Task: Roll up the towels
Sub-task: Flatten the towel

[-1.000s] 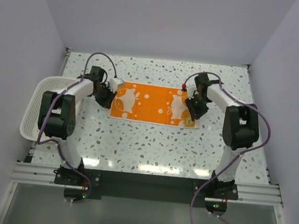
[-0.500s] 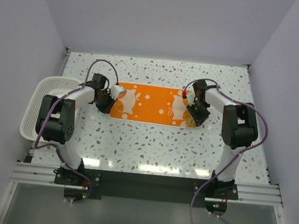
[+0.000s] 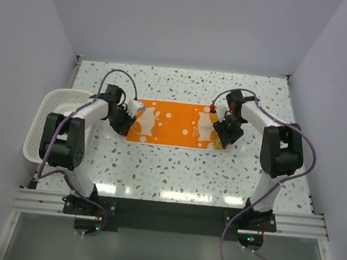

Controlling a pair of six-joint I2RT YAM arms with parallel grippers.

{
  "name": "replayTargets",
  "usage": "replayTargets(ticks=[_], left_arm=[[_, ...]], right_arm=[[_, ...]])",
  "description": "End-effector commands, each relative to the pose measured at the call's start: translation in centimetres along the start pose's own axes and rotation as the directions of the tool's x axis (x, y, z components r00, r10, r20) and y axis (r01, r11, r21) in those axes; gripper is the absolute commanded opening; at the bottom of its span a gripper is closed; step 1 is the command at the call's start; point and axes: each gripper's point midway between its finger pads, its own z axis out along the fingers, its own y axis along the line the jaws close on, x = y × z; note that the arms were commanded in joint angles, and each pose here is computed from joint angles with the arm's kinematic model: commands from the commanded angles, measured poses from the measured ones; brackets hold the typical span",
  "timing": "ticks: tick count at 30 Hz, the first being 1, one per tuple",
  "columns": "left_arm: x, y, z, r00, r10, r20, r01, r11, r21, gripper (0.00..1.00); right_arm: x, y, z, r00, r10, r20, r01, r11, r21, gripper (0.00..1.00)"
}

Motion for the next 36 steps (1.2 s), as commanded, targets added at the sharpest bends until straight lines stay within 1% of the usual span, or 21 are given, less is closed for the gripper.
replayTargets(ticks=[1,3,5,6,8,9,10,13,14,15,16,19,20,22,23,24,26,27,29,30,36], left_arm=[[-4.5,1.2,-2.4,0.995,-0.005,0.095,0.005,1.0,0.001,0.35],[-7.2,2.6,-3.7,0.989,-0.02,0.148,0.022,1.0,-0.01,0.43],[-10.2,4.2,-5.1,0.976,-0.027,0.216,0.036,0.999,-0.038,0.47],[-10.5,5.0,-4.8,0.976,-0.041,0.214,0.049,0.998,-0.036,0.48],[-12.3,6.5,-5.6,0.969,-0.039,0.245,0.055,0.997,-0.061,0.5],[-12.3,6.8,-5.2,0.97,-0.042,0.239,0.055,0.997,-0.048,0.5],[-12.5,6.5,-5.2,0.968,-0.033,0.25,0.04,0.999,-0.024,0.5],[-11.6,5.1,-5.2,0.966,0.067,0.25,-0.074,0.997,0.021,0.49],[-10.1,4.3,-4.5,0.968,0.112,0.226,-0.124,0.991,0.041,0.48],[-9.8,4.0,-4.7,0.965,0.123,0.232,-0.134,0.99,0.031,0.47],[-9.8,4.9,-4.5,0.964,0.133,0.23,-0.132,0.991,-0.019,0.47],[-9.2,5.1,-3.7,0.97,0.102,0.221,-0.099,0.995,-0.026,0.47],[-10.3,5.8,-4.0,0.966,0.075,0.248,-0.065,0.997,-0.044,0.47],[-11.3,7.0,-3.2,0.965,0.036,0.261,-0.022,0.998,-0.058,0.47],[-12.9,8.0,-3.9,0.955,0.03,0.294,-0.007,0.997,-0.081,0.48],[-13.1,8.6,-2.8,0.959,0.009,0.283,0.011,0.997,-0.071,0.47],[-15.1,10.3,-3.1,0.948,-0.009,0.317,0.046,0.993,-0.107,0.48],[-15.1,10.9,-1.9,0.953,-0.029,0.302,0.062,0.993,-0.1,0.48],[-16.4,12.3,-2.1,0.946,-0.051,0.32,0.096,0.987,-0.126,0.47],[-16.1,13.0,-1.1,0.948,-0.075,0.311,0.119,0.985,-0.123,0.47],[-16.8,15.0,0.6,0.937,-0.129,0.326,0.18,0.975,-0.131,0.47]], right_arm=[[-3.8,0.7,-6.0,0.98,0.003,0.197,0.006,0.999,-0.046,0.51],[-6.2,-1.0,-7.9,0.961,0.04,0.273,-0.032,0.999,-0.034,0.55],[-7.7,-2.9,-8.7,0.949,0.078,0.306,-0.075,0.997,-0.023,0.56],[-9.3,-4.0,-9.9,0.937,0.073,0.342,-0.08,0.997,0.008,0.55],[-10.0,-5.2,-8.7,0.951,0.095,0.294,-0.102,0.995,0.007,0.51],[-11.1,-5.5,-9.5,0.943,0.086,0.321,-0.092,0.996,0.003,0.49],[-11.0,-5.3,-9.3,0.947,0.084,0.309,-0.085,0.996,-0.011,0.48],[-10.2,-4.5,-9.1,0.951,0.017,0.31,-0.01,1.0,-0.022,0.46],[-9.8,-4.1,-9.7,0.947,-0.027,0.321,0.031,0.999,-0.01,0.45],[-8.4,-3.8,-8.5,0.957,-0.028,0.288,0.033,0.999,-0.012,0.45],[-8.5,-4.7,-8.3,0.953,-0.037,0.301,0.025,0.999,0.044,0.45],[-8.7,-5.7,-7.4,0.955,0.012,0.297,-0.037,0.996,0.078,0.4],[-9.2,-6.1,-7.1,0.951,0.057,0.303,-0.086,0.993,0.081,0.4],[-11.4,-7.5,-6.5,0.941,0.081,0.329,-0.12,0.988,0.1,0.4],[-12.1,-8.3,-6.3,0.936,0.103,0.338,-0.152,0.981,0.12,0.4],[-13.4,-9.3,-5.5,0.934,0.109,0.34,-0.16,0.979,0.127,0.4],[-14.4,-10.3,-5.1,0.932,0.127,0.338,-0.183,0.973,0.139,0.39],[-15.5,-11.1,-4.6,0.929,0.131,0.345,-0.192,0.97,0.147,0.39],[-16.3,-11.8,-4.2,0.925,0.146,0.35,-0.211,0.966,0.153,0.38],[-17.1,-12.3,-4.6,0.917,0.144,0.372,-0.217,0.963,0.161,0.38],[-18.7,-13.5,-2.7,0.905,0.177,0.386,-0.253,0.954,0.157,0.39]])
